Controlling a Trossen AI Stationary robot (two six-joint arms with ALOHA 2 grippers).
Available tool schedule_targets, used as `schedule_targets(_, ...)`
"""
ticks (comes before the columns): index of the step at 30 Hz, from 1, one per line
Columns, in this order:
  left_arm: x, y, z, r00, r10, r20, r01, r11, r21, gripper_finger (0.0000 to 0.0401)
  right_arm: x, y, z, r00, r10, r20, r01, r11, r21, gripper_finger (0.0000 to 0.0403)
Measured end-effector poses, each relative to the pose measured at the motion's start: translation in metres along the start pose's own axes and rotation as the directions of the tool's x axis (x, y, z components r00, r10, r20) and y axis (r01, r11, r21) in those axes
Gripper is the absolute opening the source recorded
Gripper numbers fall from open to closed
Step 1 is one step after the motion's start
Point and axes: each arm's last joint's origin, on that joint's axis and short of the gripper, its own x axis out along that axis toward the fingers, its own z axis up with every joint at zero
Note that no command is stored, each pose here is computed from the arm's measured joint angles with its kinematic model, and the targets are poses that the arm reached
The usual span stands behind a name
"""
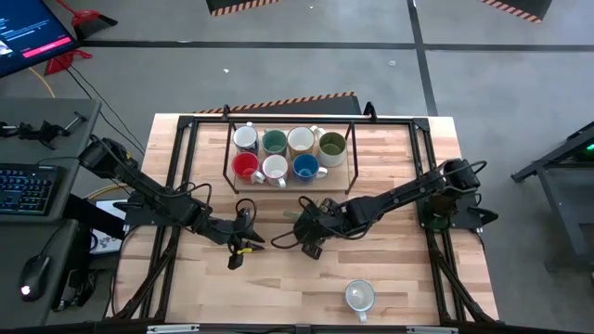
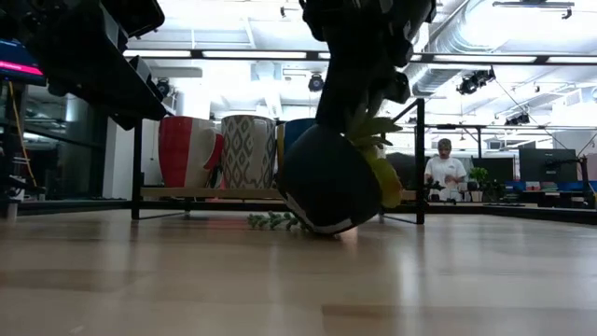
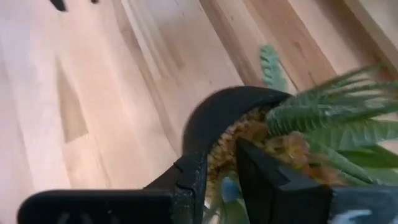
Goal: Place coffee mugs
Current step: Adjust the black potted plant on the table
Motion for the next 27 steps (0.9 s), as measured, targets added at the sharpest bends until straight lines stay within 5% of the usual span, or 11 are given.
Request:
schedule_targets(10,0.0,0.0,0.0,1.0,-0.001,0.002,0.001,1.0,0.018,0.0087,0.027,0.013,-0.002,0.992,0.125,-0.018,-0.124,0.992,0.019,0.0071)
schedule_targets(27,0.0,0.0,0.0,1.0,0.0,0.001,0.0,0.999,0.034,0.0087,0.018,0.025,0.022,0.974,0.183,0.135,-0.181,0.983,-0.028,0.0071)
